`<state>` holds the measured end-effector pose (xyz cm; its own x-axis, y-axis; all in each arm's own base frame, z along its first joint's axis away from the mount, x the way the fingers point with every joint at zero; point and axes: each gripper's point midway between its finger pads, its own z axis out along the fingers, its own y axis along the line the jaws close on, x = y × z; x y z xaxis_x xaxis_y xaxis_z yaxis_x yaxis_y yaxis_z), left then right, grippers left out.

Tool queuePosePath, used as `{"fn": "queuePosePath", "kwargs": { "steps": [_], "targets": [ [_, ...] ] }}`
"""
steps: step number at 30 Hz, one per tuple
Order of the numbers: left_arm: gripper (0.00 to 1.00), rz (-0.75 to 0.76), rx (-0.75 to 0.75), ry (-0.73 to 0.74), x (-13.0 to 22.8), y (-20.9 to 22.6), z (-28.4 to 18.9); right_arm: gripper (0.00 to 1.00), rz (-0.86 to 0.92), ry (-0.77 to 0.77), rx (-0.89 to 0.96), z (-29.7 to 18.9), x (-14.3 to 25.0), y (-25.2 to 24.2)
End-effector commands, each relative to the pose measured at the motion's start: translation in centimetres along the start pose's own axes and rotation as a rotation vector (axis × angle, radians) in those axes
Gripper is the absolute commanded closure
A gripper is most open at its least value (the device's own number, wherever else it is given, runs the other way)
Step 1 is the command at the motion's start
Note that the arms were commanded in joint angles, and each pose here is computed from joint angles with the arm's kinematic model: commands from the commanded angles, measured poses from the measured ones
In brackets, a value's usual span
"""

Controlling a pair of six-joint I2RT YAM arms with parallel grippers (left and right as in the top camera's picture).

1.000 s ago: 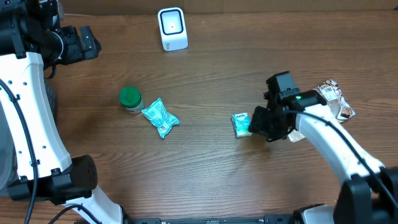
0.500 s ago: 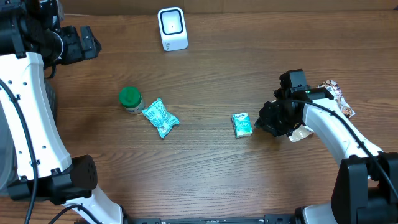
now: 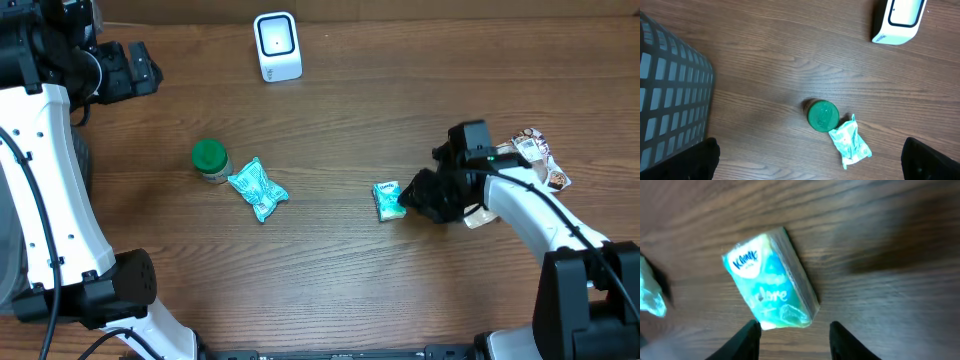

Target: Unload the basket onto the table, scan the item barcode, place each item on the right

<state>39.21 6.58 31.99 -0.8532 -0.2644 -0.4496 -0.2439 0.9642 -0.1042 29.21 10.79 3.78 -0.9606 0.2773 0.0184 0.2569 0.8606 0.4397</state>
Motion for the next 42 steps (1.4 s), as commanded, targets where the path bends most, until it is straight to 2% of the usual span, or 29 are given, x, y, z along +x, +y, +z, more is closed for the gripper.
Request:
{"fn": "queuePosePath", "kwargs": {
  "steps": [1, 13, 20, 23, 25, 26, 34, 42],
  "targets": [
    [0.0, 0.025, -0.003, -0.004, 0.0, -0.2, -0.1, 0.55, -0.075, 0.023, -0.05, 0.8, 0.9, 0.2],
    [0.01, 0.025, -0.003, -0.005, 0.0, -0.2, -0.1, 0.69, -0.11, 0.058, -0.062, 3.7, 0.6, -0.5],
    [0.0, 0.025, -0.003, -0.005, 0.0, -0.2, -0.1, 0.73, -0.137, 0.058, -0.061, 4.1, 0.5, -0.7],
    [0.0, 0.025, -0.003, -0.005, 0.0, -0.2, -0.1, 0.81, -0.161, 0.054, -0.063, 4.1, 0.4, -0.7],
    [0.01, 0.025, -0.003, -0.004, 0.0, -0.2, -0.1, 0.94, -0.163, 0.051, -0.064, 4.1, 0.3, -0.6],
    [0.0, 0.025, -0.003, -0.004, 0.0, -0.2, -0.1, 0.96, -0.163, 0.051, -0.064, 4.1, 0.3, -0.6],
    [0.0, 0.025, -0.003, -0.004, 0.0, -0.2, -0.1, 0.96, -0.163, 0.071, -0.123, 2.4, 0.4, 1.3],
    [0.0, 0.025, -0.003, -0.005, 0.0, -0.2, -0.1, 0.96, -0.303, -0.012, -0.307, -4.6, -0.5, 7.7]
  ]
}}
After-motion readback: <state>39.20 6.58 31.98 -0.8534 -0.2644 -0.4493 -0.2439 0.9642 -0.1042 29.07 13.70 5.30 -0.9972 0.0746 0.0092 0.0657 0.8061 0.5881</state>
